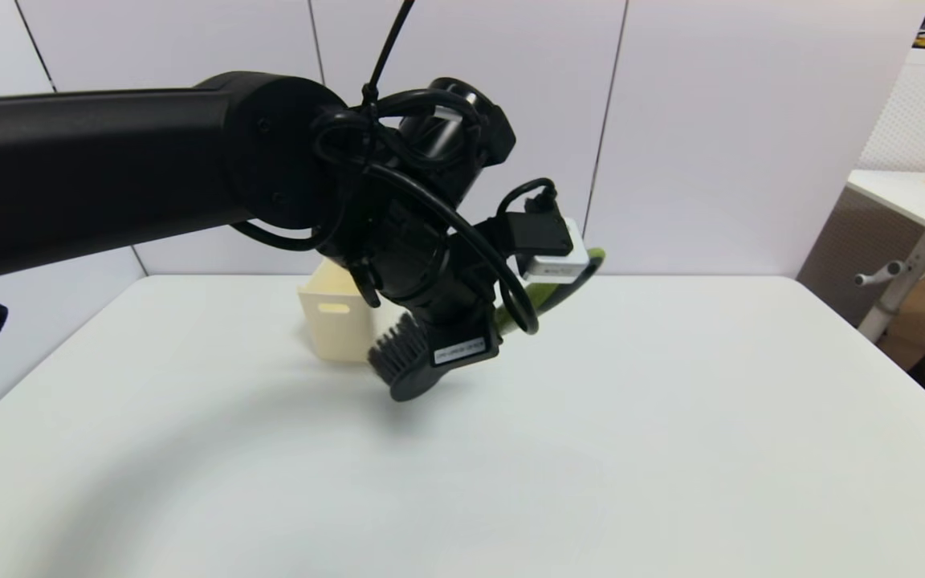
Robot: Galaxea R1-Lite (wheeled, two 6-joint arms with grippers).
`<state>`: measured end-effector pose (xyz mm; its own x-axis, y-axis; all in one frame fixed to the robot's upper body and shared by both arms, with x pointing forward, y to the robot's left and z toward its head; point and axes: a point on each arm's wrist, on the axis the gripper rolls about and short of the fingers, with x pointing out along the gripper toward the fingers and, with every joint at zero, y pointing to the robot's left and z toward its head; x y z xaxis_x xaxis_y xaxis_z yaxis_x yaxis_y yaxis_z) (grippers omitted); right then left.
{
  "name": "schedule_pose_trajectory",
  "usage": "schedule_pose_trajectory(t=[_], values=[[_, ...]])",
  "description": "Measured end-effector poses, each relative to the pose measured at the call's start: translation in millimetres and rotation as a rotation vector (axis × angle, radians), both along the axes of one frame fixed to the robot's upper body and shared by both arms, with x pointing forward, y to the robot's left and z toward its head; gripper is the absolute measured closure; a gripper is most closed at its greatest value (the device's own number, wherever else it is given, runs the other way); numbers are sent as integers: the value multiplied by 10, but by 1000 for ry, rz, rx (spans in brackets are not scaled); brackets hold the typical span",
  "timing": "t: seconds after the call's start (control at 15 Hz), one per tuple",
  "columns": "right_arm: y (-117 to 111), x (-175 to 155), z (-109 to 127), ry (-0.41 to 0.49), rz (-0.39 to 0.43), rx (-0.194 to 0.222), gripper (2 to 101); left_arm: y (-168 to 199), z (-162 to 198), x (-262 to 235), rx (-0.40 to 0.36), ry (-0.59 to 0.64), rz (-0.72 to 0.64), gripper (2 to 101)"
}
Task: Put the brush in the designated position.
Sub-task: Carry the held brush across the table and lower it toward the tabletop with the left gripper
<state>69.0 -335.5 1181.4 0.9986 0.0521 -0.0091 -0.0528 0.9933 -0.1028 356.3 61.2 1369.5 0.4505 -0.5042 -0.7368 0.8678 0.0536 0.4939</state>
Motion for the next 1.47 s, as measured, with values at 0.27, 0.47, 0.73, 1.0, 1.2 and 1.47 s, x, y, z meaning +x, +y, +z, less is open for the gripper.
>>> schedule_pose_trajectory(t=[0.27, 0.47, 0.73, 1.0, 1.2, 1.47], values=[[0, 0, 0, 0, 0, 0, 50, -10, -26, 9, 42, -85, -358, 833], [0, 0, 0, 0, 0, 0, 50, 40, -116, 108, 72, -138, -560, 833], [0, 0, 0, 0, 0, 0, 50, 297, -278, 267, 200, -142, -727, 833], [0, 0, 0, 0, 0, 0, 50, 517, -320, 454, 293, -207, -757, 833], [0, 0, 0, 0, 0, 0, 50, 502, -308, 550, 304, -289, -737, 833], [0, 0, 0, 0, 0, 0, 50, 411, -305, 679, 276, -402, -714, 833]])
